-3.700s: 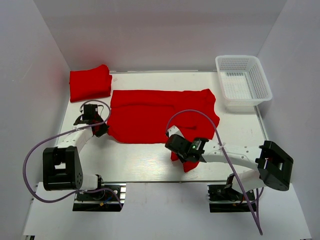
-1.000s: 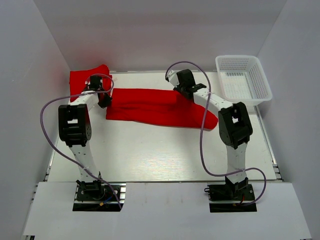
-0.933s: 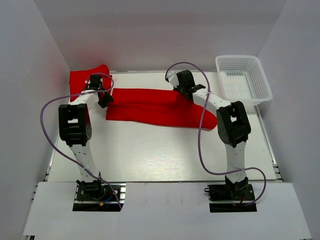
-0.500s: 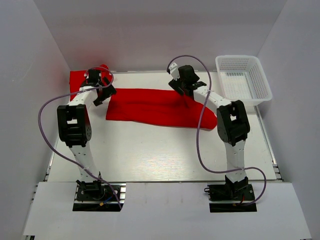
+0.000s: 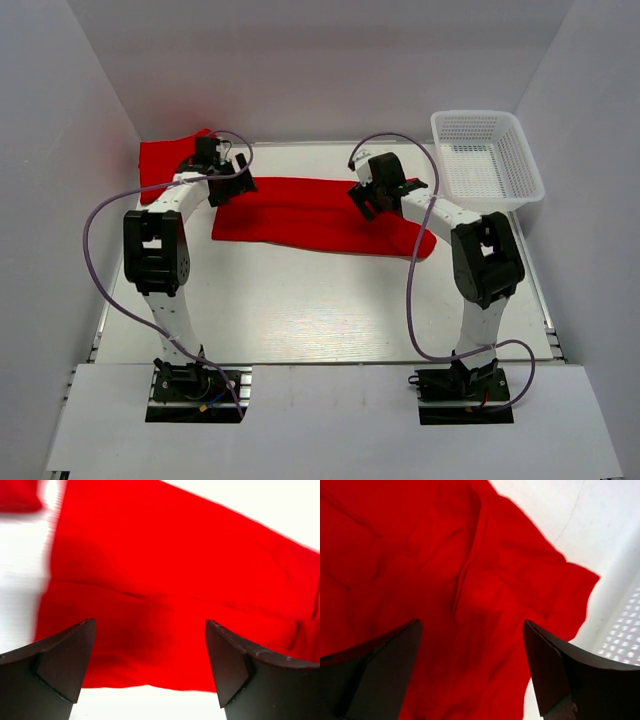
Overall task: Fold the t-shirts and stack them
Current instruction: Fold the other side of the tshirt into a rectangle
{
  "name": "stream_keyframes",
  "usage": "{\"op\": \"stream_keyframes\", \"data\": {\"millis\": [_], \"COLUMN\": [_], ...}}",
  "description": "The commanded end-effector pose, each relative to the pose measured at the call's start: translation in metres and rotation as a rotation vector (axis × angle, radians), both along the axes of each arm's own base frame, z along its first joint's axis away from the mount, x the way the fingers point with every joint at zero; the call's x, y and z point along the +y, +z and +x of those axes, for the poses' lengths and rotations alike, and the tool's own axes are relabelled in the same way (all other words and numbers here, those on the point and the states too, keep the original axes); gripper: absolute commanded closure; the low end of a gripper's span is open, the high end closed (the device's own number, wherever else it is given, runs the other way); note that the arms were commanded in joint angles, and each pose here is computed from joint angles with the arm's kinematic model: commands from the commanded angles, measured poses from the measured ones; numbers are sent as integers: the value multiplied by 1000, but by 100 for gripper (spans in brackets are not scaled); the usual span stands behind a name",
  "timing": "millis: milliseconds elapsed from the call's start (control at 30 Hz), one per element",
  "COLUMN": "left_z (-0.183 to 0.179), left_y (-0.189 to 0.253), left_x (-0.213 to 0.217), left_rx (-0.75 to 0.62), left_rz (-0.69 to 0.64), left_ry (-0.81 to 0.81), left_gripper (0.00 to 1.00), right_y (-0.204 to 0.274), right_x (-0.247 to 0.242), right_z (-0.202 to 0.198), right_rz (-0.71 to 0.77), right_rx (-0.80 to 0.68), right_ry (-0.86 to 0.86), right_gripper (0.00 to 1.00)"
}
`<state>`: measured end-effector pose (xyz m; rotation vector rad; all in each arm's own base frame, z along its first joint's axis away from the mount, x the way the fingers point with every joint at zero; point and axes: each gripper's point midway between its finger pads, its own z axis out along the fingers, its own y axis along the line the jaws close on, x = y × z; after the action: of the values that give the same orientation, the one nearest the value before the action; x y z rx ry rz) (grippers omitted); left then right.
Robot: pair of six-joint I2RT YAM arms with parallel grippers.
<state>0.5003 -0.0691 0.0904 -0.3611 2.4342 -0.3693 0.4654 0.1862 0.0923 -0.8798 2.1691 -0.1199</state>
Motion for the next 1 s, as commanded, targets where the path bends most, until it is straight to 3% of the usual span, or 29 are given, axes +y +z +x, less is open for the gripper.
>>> {"op": "stream_keyframes", "data": {"millis": [0, 367, 500, 700, 867, 967], "left_z": [-11, -48, -52, -58, -66, -71], "left_y": [-10, -62, -72, -81, -89, -93], "left_x": [-25, -24, -21, -11, -2, 1], "left_rx": [22, 158, 186, 222, 250, 268], "left_rz": [-30, -20, -3, 24, 41, 53], "left_ry": [-97, -91, -79, -52, -31, -24], "left_gripper": [0, 0, 0, 0, 0, 0], "right_y": [-1, -42, -49, -41, -36, -31], "right_x": [3, -8, -13, -22, -32, -32], "right_z": [1, 21, 29, 43, 51, 55], "right_rz": [56, -33, -54, -54, -58, -45], "right_rx": [19, 42, 31, -26, -53, -68], "right_ry": [-30, -79, -115, -181, -217, -224], "right_gripper": [13, 20, 34, 45, 88, 100]}}
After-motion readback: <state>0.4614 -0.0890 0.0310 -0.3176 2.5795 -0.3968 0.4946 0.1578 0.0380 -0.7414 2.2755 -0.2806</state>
